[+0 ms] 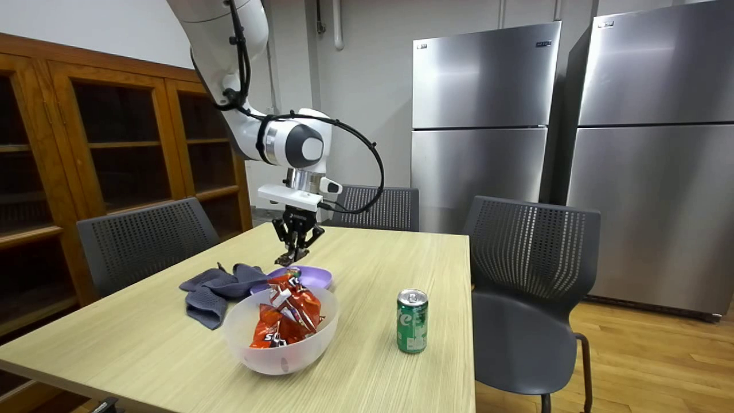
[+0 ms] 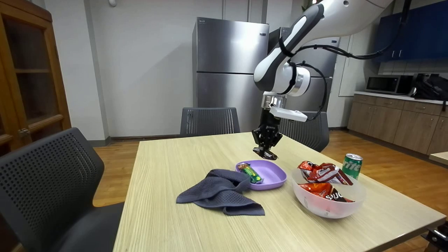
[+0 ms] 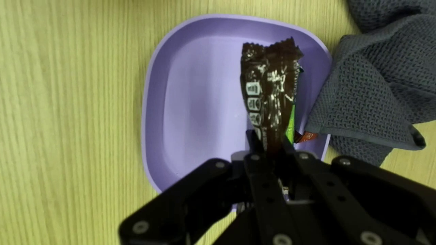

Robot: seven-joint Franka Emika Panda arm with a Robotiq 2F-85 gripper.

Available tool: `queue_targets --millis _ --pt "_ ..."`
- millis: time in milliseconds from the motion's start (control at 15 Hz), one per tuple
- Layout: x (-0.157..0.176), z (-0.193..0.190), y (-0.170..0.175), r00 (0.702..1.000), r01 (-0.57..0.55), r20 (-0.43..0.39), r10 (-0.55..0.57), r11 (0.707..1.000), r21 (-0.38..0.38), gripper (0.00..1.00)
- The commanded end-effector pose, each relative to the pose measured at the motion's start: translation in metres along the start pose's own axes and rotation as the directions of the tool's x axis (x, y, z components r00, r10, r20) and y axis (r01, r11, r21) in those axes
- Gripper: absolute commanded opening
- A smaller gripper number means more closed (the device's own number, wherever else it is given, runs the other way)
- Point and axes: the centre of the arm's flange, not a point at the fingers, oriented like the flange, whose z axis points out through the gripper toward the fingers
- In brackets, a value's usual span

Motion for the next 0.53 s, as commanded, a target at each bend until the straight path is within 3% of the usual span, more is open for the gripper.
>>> queue_targets --millis 0,467 --pt "0.009 0.007 -0.009 1.0 -0.009 -0.002 0.009 1.0 -0.02 0.03" --pt "0.006 0.033 -0.014 1.0 0.002 0.03 -0.001 1.0 -0.026 0.03"
